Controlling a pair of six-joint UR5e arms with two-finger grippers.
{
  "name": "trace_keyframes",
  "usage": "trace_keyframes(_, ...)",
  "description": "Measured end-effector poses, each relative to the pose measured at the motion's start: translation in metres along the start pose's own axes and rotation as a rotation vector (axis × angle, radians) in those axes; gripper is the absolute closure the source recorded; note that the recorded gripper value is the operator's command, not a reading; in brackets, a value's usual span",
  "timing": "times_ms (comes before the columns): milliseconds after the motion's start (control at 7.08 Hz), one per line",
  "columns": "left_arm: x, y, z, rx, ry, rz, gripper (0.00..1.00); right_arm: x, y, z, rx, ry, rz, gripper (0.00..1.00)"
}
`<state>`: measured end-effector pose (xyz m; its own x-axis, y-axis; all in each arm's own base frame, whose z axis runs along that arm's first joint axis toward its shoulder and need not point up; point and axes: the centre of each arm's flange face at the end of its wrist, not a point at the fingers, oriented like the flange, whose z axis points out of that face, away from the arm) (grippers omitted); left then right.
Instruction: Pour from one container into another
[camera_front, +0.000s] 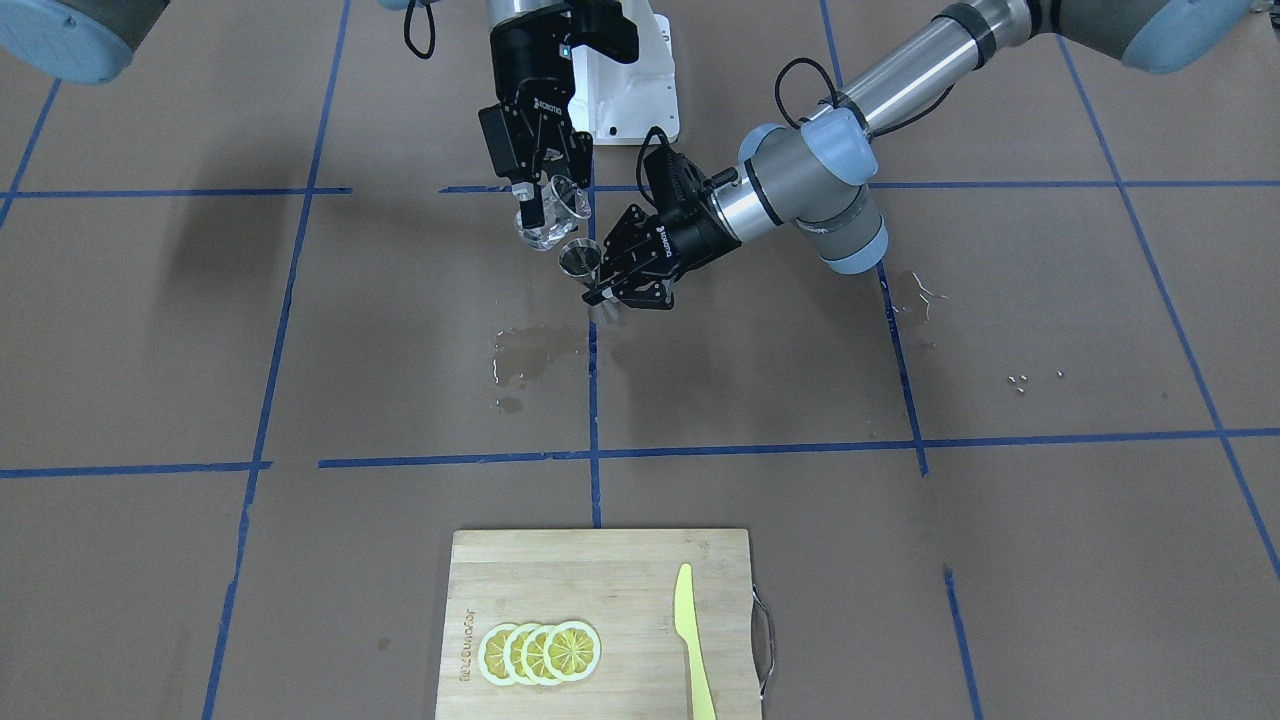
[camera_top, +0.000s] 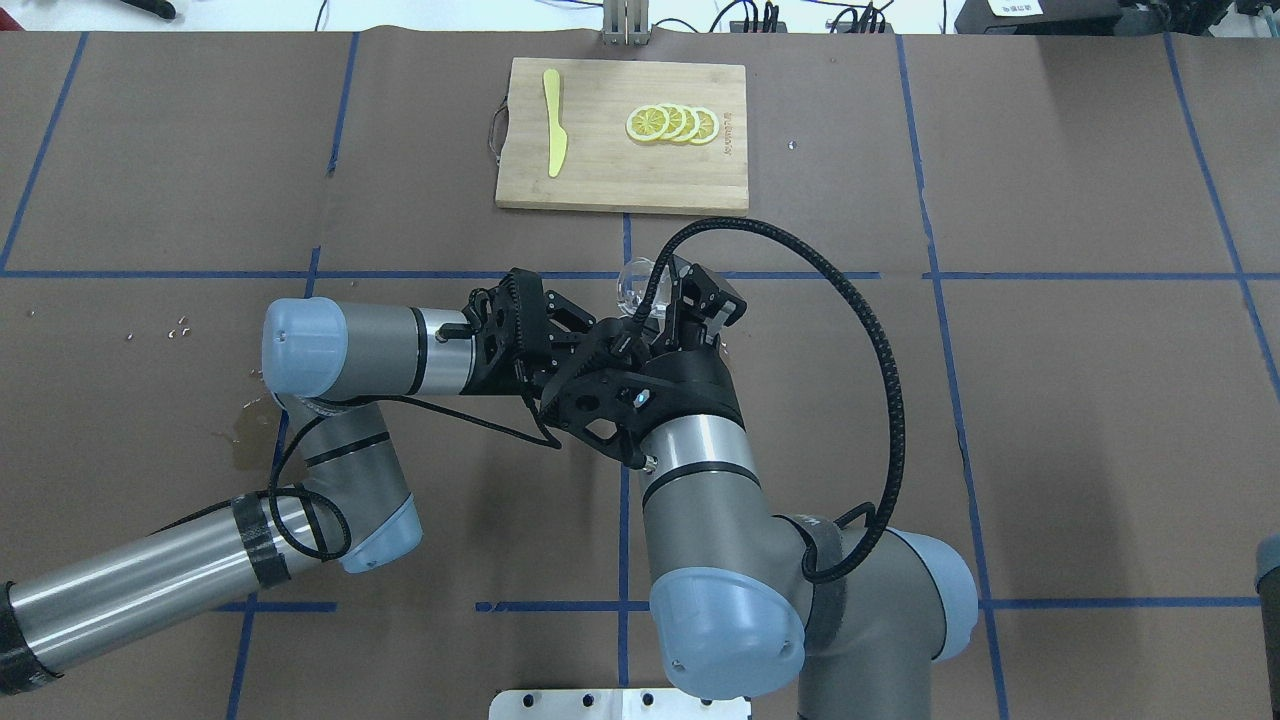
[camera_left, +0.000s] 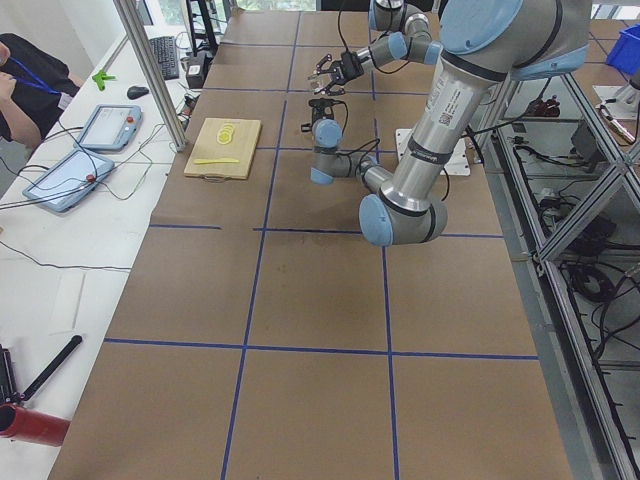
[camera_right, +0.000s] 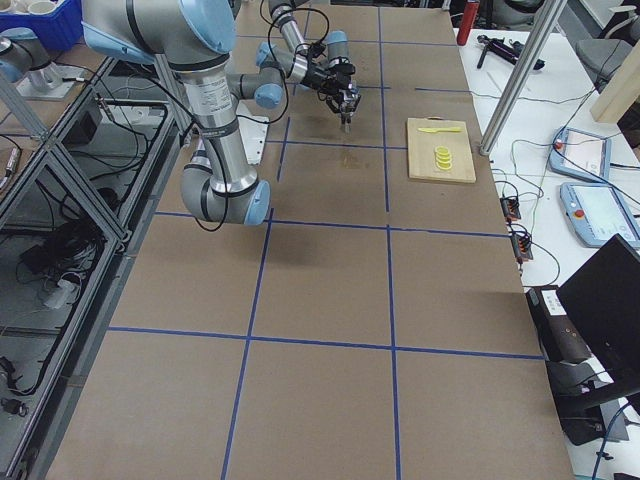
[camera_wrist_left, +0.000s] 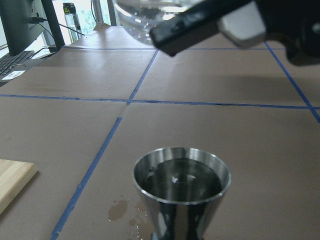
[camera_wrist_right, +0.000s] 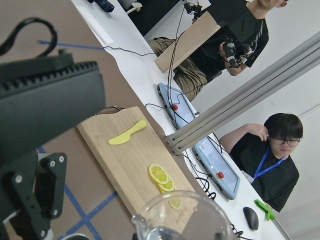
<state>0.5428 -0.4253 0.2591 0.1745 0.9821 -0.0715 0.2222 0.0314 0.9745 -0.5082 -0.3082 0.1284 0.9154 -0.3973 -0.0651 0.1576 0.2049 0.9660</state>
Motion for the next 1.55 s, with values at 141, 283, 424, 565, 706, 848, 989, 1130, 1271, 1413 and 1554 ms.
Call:
trace_keyframes(141, 0.000, 0.000, 0.000, 0.000, 0.000, 0.000, 1.00, 0.005, 0.000, 0.003, 0.007, -0.035, 0.106, 1.00)
trace_keyframes(283, 0.000, 0.001, -0.001, 0.000, 0.000, -0.001, 1.00, 0.012, 0.004, 0.008, 0.002, -0.072, 0.234, 1.00)
trace_keyframes(424, -0.001, 0.001, -0.001, -0.001, -0.001, -0.001, 1.00, 0.021, 0.015, 0.016, -0.004, -0.108, 0.348, 1.00)
trace_keyframes(565, -0.001, 0.002, -0.002, -0.002, -0.002, -0.002, 1.00, 0.030, 0.031, 0.023, 0.003, -0.127, 0.415, 1.00)
trace_keyframes(706, -0.001, 0.003, -0.002, -0.003, -0.003, -0.002, 1.00, 0.040, 0.048, 0.029, 0.016, -0.130, 0.459, 1.00)
trace_keyframes(848, -0.003, 0.003, -0.004, -0.002, -0.005, -0.003, 1.00, 0.050, 0.065, 0.035, 0.027, -0.124, 0.488, 1.00)
trace_keyframes(989, -0.006, 0.002, -0.007, 0.000, -0.011, -0.004, 1.00, 0.061, 0.087, 0.040, 0.034, -0.117, 0.506, 1.00)
trace_keyframes(1130, -0.011, 0.003, -0.013, 0.001, -0.020, -0.004, 1.00, 0.073, 0.113, 0.044, 0.043, -0.117, 0.520, 1.00)
trace_keyframes(1271, -0.014, 0.003, -0.025, 0.006, -0.028, -0.014, 1.00, 0.086, 0.136, 0.046, 0.048, -0.124, 0.531, 1.00)
trace_keyframes(1413, -0.015, 0.005, -0.040, 0.012, -0.035, -0.046, 1.00, 0.096, 0.153, 0.049, 0.048, -0.129, 0.536, 1.00)
trace_keyframes(1554, -0.014, 0.009, -0.058, 0.018, -0.040, -0.083, 1.00, 0.103, 0.164, 0.051, 0.045, -0.129, 0.535, 1.00)
